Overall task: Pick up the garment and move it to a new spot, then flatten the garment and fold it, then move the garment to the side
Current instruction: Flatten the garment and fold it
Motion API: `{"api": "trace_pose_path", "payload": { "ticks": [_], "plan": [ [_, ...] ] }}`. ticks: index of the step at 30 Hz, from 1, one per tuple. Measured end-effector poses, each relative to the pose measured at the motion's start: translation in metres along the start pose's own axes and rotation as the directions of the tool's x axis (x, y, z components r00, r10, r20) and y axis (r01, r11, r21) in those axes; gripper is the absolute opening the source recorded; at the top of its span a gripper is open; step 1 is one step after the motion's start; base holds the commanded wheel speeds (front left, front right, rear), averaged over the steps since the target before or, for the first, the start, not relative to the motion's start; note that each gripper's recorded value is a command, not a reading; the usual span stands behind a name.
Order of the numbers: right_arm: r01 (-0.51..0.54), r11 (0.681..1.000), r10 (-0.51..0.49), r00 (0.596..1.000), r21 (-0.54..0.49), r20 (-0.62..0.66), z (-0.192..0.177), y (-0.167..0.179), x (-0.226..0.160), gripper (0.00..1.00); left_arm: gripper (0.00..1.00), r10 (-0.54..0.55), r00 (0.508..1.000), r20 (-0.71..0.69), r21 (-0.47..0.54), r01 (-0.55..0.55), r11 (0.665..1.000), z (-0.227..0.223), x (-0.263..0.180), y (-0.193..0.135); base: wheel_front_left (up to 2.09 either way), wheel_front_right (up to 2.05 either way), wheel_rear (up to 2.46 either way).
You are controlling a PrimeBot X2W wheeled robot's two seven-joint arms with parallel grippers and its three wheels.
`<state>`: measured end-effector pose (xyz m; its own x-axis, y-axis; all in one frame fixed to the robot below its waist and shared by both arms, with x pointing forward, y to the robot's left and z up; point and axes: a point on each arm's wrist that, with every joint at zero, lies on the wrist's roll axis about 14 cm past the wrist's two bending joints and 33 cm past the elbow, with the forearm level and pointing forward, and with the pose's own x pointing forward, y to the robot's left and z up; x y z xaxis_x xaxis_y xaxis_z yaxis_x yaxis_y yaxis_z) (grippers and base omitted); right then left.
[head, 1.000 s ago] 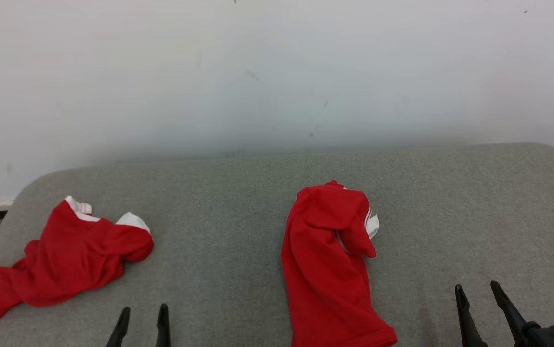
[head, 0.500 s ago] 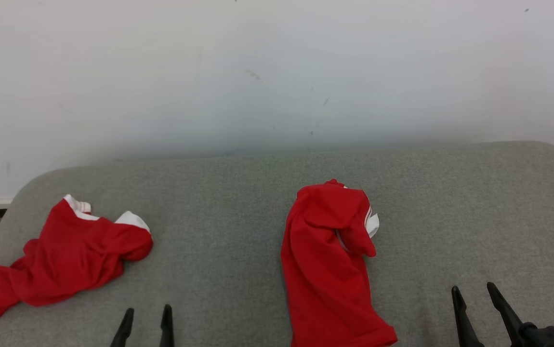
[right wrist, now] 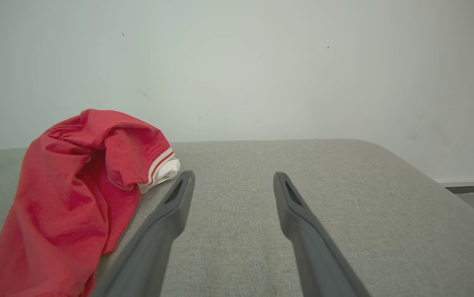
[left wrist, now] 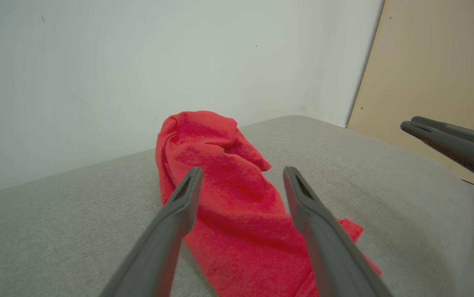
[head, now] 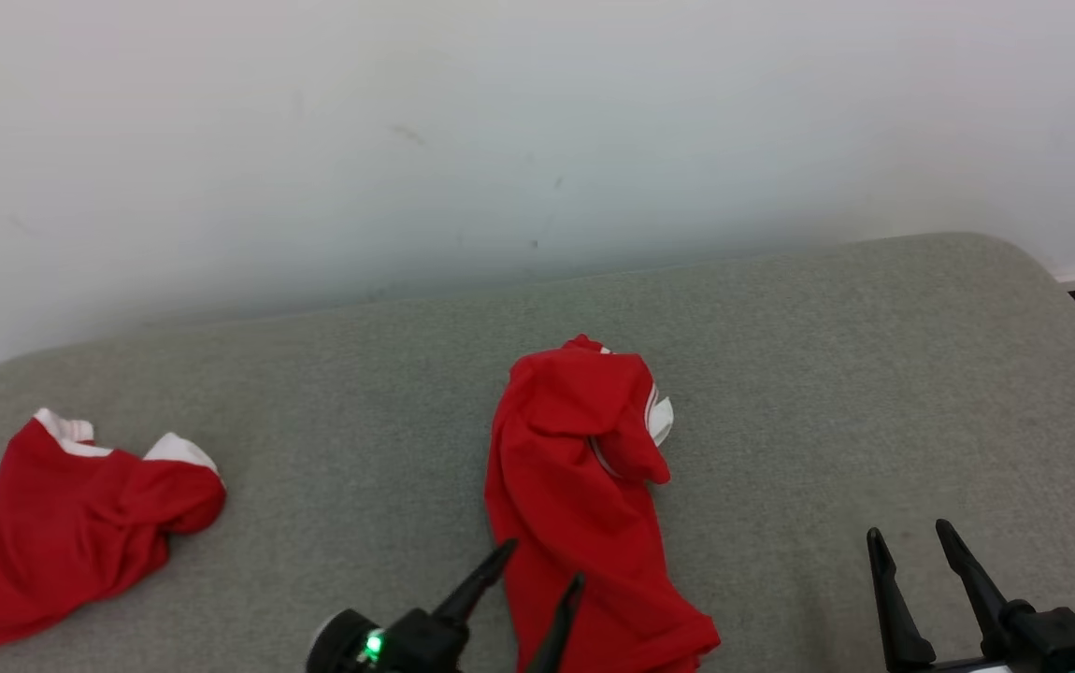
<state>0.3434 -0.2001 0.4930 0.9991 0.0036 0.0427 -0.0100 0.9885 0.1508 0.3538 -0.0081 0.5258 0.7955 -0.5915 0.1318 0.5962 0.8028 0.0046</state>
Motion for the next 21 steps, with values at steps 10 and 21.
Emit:
{"api": "trace_pose_path", "payload": {
  "ticks": [10, 21],
  "plan": [
    [0.100, 0.995, -0.100, 0.995, 0.004, 0.006, 0.003, -0.029, -0.016, 1.00, 1.00, -0.322, 0.911, -0.257, 0.007, 0.335, 0.942, -0.067, 0.017, -0.084, 0.00, 0.00, 0.00],
    [0.170, 0.985, -0.170, 0.985, 0.006, -0.019, -0.004, -0.046, -0.026, 1.00, 1.00, -0.328, 0.812, -0.484, 0.017, 0.383, 0.924, -0.127, 0.013, -0.087, 0.00, 0.00, 0.00]
  ]
}}
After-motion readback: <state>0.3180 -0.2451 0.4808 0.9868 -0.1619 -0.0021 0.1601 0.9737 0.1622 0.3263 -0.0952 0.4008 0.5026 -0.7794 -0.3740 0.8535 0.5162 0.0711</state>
